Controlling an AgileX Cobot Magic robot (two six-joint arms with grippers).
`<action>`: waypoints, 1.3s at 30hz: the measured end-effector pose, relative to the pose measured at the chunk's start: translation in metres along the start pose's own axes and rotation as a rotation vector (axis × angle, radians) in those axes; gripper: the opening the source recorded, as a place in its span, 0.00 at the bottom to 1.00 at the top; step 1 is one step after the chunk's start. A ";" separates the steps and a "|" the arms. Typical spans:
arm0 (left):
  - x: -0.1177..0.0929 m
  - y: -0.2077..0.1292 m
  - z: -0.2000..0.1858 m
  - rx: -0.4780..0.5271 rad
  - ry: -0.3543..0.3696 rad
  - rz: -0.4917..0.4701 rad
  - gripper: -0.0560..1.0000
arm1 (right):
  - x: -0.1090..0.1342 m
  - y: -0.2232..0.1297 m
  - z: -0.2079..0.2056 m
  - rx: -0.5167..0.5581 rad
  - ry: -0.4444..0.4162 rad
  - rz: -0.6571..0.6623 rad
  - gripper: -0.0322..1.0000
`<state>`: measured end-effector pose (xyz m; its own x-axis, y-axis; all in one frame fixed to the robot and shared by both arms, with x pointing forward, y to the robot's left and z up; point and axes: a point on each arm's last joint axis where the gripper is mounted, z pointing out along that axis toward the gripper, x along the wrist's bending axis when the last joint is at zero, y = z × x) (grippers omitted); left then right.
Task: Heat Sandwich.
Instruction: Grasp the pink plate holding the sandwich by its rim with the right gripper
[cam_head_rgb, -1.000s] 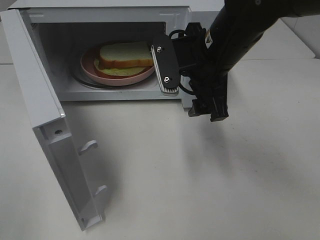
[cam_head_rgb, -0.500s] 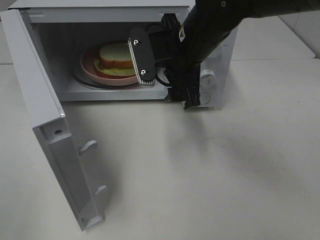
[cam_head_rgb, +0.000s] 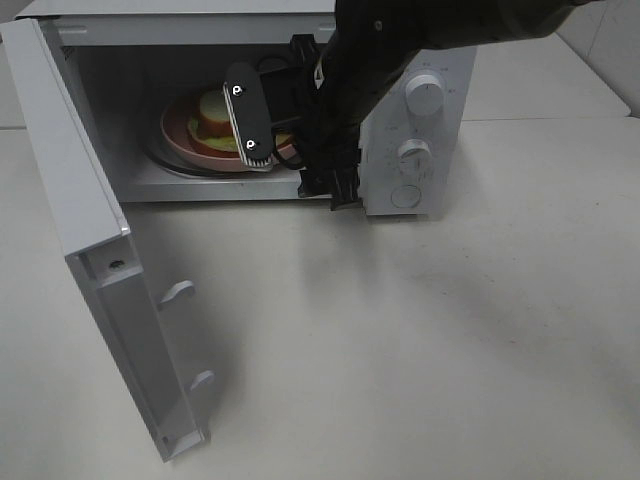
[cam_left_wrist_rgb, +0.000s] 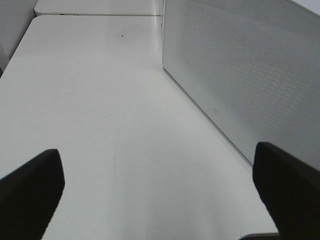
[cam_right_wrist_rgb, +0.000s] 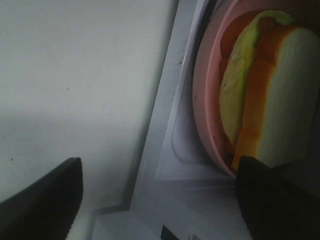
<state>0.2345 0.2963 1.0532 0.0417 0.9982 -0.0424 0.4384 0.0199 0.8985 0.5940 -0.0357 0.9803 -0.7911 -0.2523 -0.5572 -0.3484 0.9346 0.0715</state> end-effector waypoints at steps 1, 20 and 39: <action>0.000 0.000 0.000 0.000 0.000 0.000 0.96 | -0.001 0.003 0.003 -0.003 -0.002 -0.003 0.80; 0.000 0.000 0.000 0.000 0.000 0.000 0.96 | -0.021 0.027 0.063 -0.013 0.000 0.013 0.78; 0.000 0.000 0.000 0.000 0.000 0.000 0.96 | -0.028 0.035 0.096 -0.011 0.034 0.121 0.77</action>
<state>0.2345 0.2963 1.0532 0.0417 0.9982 -0.0424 0.4384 0.0199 0.8985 0.6525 0.0279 0.9195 -0.8441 -0.1462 -0.5158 -0.2546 0.9560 0.1457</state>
